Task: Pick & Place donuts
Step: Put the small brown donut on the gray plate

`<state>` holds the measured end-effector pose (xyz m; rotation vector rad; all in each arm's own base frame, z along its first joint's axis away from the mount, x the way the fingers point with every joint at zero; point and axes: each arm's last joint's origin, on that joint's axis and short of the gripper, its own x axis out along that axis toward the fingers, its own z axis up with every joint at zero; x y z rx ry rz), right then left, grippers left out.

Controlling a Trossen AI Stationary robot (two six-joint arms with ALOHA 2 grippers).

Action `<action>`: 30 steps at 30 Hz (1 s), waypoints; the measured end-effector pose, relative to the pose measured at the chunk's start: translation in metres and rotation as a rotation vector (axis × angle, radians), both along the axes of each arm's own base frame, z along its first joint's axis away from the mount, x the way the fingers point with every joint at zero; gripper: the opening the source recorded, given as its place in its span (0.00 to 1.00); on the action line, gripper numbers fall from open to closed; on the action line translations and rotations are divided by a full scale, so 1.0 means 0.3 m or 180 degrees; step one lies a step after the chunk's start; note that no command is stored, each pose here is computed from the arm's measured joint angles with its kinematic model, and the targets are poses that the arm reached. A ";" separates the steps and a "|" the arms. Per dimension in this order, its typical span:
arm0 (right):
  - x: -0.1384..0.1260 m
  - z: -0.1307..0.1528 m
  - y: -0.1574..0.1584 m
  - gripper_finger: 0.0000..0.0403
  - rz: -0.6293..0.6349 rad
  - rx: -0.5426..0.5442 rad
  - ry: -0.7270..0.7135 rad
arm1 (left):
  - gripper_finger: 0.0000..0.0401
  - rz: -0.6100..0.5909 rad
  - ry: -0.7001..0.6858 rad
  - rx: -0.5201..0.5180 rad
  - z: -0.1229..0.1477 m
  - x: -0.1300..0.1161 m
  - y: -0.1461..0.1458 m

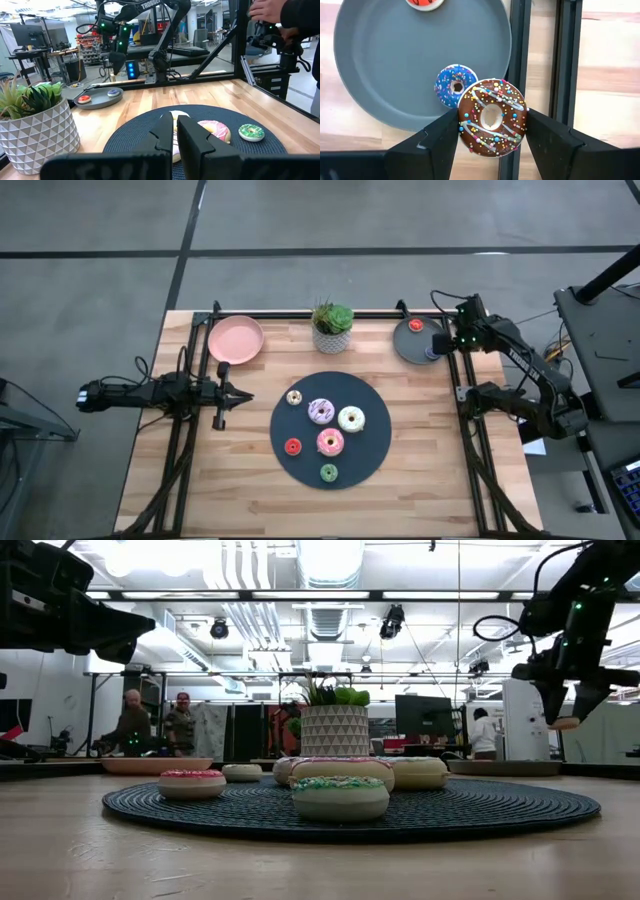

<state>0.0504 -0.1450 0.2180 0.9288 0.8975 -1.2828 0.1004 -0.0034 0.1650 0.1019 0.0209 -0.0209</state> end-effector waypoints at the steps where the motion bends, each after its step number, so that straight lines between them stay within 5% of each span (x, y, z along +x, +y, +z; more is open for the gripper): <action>1: -0.002 0.004 0.005 0.52 -0.0003 -0.0014 -0.0008 | 0.00 0.0000 0.0000 -0.0001 0.000 0.000 0.000; 18: -0.061 0.111 0.134 0.52 -0.0175 -0.0820 -0.0322 | 0.00 0.0002 -0.0001 -0.0001 0.000 0.000 0.000; 30: -0.093 0.167 0.189 0.52 -0.0204 -0.1061 -0.0295 | 0.00 0.0001 -0.0001 -0.0001 0.000 0.000 0.000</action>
